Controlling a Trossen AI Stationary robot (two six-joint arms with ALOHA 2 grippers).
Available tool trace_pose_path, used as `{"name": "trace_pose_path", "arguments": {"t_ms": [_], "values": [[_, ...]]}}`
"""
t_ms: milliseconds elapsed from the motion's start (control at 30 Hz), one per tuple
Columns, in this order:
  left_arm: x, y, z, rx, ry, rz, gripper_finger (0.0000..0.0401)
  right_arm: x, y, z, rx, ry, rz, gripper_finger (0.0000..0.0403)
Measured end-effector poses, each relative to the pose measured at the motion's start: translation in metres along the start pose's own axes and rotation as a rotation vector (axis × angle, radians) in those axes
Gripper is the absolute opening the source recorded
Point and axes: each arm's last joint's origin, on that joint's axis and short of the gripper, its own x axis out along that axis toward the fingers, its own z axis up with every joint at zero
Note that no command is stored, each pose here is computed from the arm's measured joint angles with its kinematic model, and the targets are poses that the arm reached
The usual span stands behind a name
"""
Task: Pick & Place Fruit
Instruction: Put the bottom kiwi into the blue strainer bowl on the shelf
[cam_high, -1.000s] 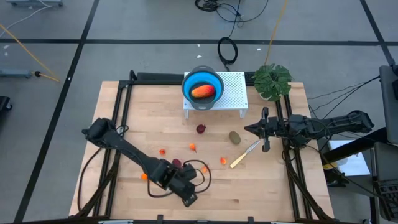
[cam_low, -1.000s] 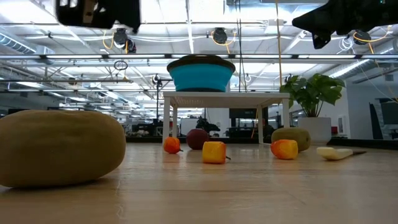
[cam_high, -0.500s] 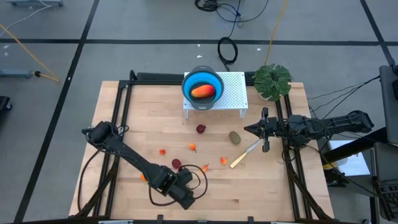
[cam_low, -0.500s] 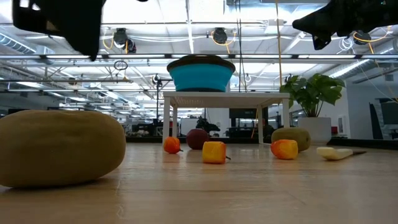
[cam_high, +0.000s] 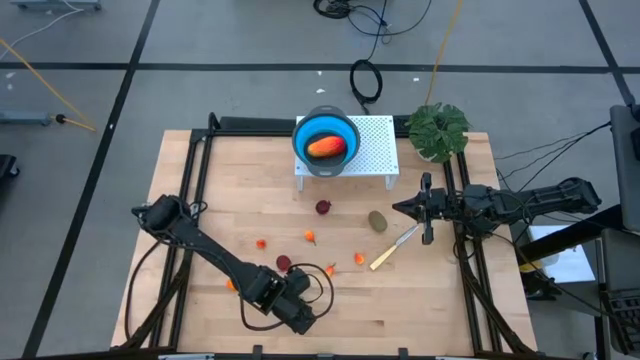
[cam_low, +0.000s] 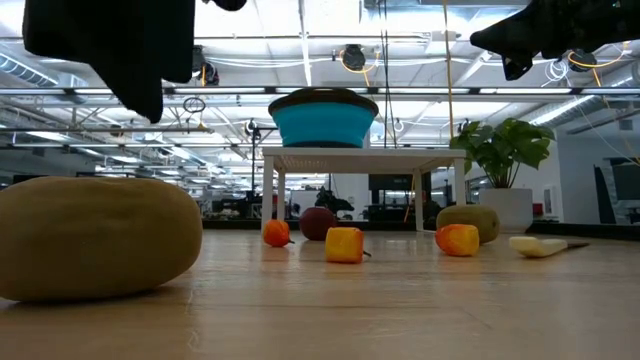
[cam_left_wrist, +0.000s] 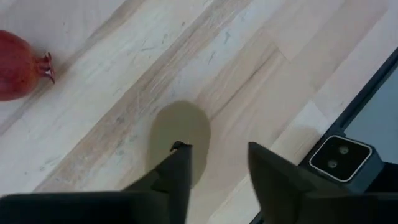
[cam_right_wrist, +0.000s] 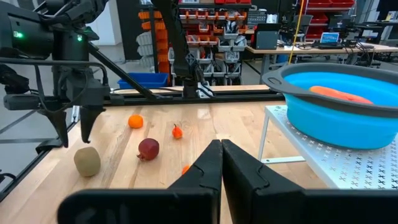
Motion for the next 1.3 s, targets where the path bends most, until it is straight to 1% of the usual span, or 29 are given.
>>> {"name": "trace_pose_path", "arguments": {"t_ms": [133,267,400,567,667,800,867,1067,1300], "values": [[0.002,0.002,-0.002,-0.021,0.009,0.012,0.0221,0.0,0.0,0.0,0.0,0.0,0.0,0.0004],[0.002,0.002,-0.003,-0.01,0.01,0.008,0.0272,0.0,0.0,0.0,0.0,0.0,0.0,0.0004],[0.002,0.002,-0.004,0.029,0.011,0.008,0.0309,0.0,0.0,0.0,0.0,0.0,0.0,0.0004],[0.002,0.001,-0.005,0.07,0.004,0.009,0.0336,0.0,0.0,0.0,0.0,0.0,0.0,0.0004],[0.007,0.002,-0.006,0.092,0.007,0.023,0.0339,0.0,0.0,0.0,0.0,0.0,0.0,0.0004],[0.021,0.003,-0.008,0.121,0.04,0.05,0.0334,0.0,0.0,0.0,0.0,0.002,0.0,0.0004],[0.03,0.005,-0.01,0.139,0.066,0.07,0.0328,0.0,0.0,0.0,-0.001,0.003,0.0,0.0004],[0.051,0.01,-0.014,0.141,0.1,0.134,0.031,0.0,0.0,0.0,-0.002,0.003,0.0,0.0004],[0.059,0.011,-0.015,0.149,0.108,0.153,0.0283,0.0,0.0,-0.001,-0.027,0.006,0.0,0.0004]]}}
